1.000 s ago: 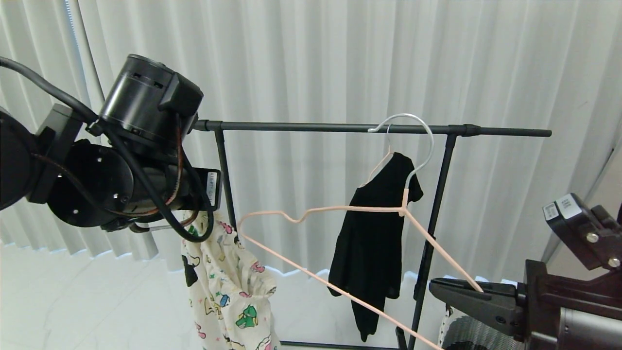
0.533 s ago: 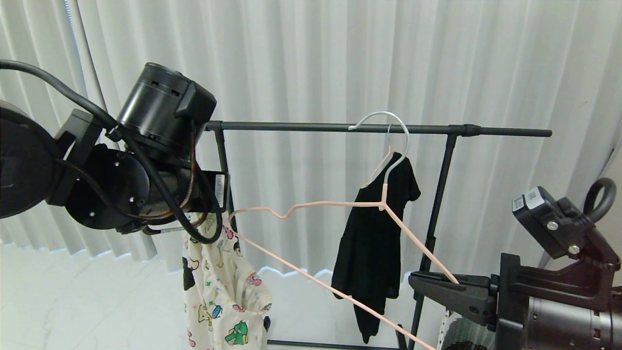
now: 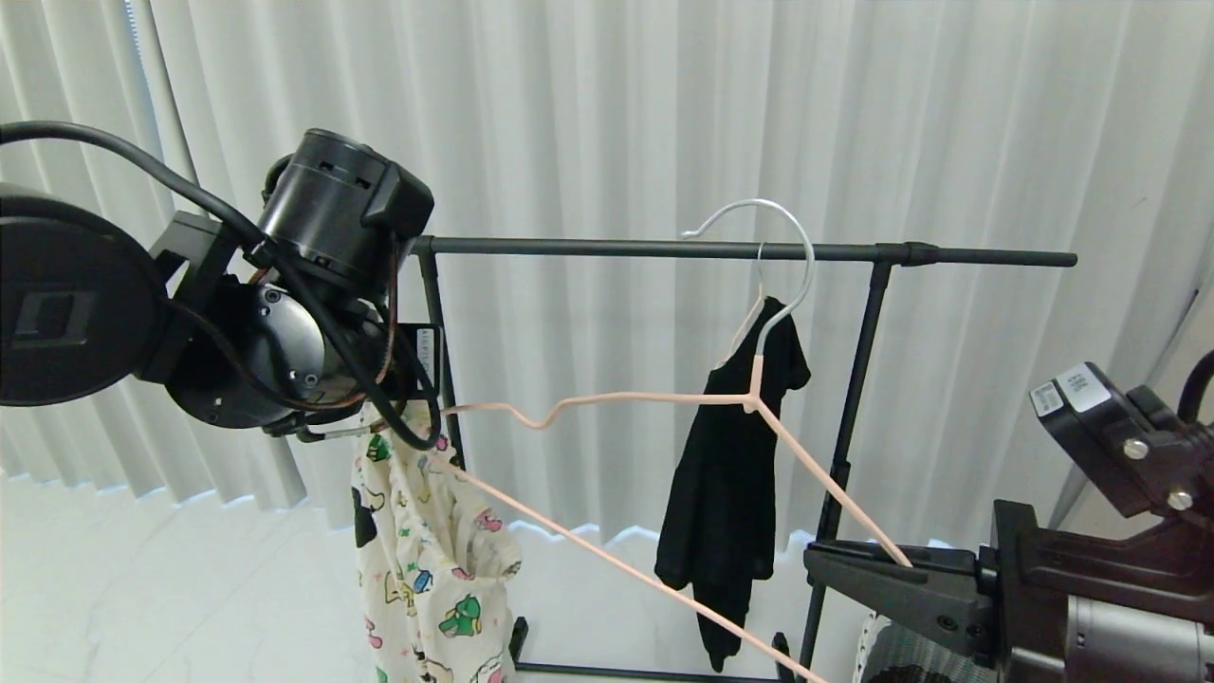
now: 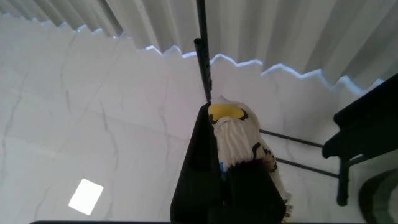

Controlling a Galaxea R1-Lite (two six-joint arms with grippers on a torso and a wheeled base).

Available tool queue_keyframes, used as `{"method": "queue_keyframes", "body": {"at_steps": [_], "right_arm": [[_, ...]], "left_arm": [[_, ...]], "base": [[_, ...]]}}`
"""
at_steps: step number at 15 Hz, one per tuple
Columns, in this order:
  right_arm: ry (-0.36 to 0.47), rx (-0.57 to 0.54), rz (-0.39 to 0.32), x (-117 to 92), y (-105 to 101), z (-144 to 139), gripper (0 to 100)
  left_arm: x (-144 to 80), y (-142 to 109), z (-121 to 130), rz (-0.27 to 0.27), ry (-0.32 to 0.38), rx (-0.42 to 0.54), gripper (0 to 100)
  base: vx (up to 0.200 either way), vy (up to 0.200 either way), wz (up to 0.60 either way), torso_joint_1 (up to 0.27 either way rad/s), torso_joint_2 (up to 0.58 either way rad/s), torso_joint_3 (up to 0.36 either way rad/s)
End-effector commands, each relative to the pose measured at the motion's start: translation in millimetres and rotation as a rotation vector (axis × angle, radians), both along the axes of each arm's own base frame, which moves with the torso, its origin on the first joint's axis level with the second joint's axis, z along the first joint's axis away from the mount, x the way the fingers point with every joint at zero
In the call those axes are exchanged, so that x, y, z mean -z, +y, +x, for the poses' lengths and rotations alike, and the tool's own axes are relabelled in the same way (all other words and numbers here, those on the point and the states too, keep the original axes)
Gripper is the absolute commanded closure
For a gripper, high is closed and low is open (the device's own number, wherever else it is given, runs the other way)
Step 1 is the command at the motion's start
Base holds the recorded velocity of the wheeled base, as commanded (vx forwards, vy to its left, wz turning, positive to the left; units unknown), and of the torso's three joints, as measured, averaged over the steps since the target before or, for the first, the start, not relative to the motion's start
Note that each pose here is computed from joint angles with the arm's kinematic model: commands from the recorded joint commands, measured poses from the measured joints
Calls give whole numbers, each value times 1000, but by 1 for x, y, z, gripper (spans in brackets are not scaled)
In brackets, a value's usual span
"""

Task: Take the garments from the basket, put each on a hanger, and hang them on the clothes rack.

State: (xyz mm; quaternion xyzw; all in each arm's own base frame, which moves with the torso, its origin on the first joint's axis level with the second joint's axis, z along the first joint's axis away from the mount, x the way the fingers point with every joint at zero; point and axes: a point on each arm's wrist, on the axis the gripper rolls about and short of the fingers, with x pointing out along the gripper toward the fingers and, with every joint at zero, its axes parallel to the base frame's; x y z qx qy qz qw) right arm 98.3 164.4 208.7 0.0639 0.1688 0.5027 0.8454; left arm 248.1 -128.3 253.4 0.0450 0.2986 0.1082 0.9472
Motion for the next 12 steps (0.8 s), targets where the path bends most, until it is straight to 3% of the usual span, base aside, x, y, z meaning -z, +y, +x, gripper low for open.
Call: {"method": "queue_keyframes", "body": {"at_steps": [1, 3, 6, 12], "right_arm": [[27, 8, -17, 6, 6, 4, 100], [59, 39, -13, 9, 15, 15, 100], [26, 94, 37, 5, 30, 38, 100], [28, 78, 36, 5, 44, 43, 100]], "left_arm": [[-6, -5, -2, -19, -20, 16, 100], [-9, -9, -5, -26, -30, 34, 100], [-11, -13, -7, -31, -37, 48, 100], [-14, -35, -17, -60, -70, 133, 100]], "base": [[0, 0, 0, 0, 0, 0], [0, 0, 0, 0, 0, 0], [0, 0, 0, 0, 0, 0], [0, 0, 0, 0, 0, 0]]}}
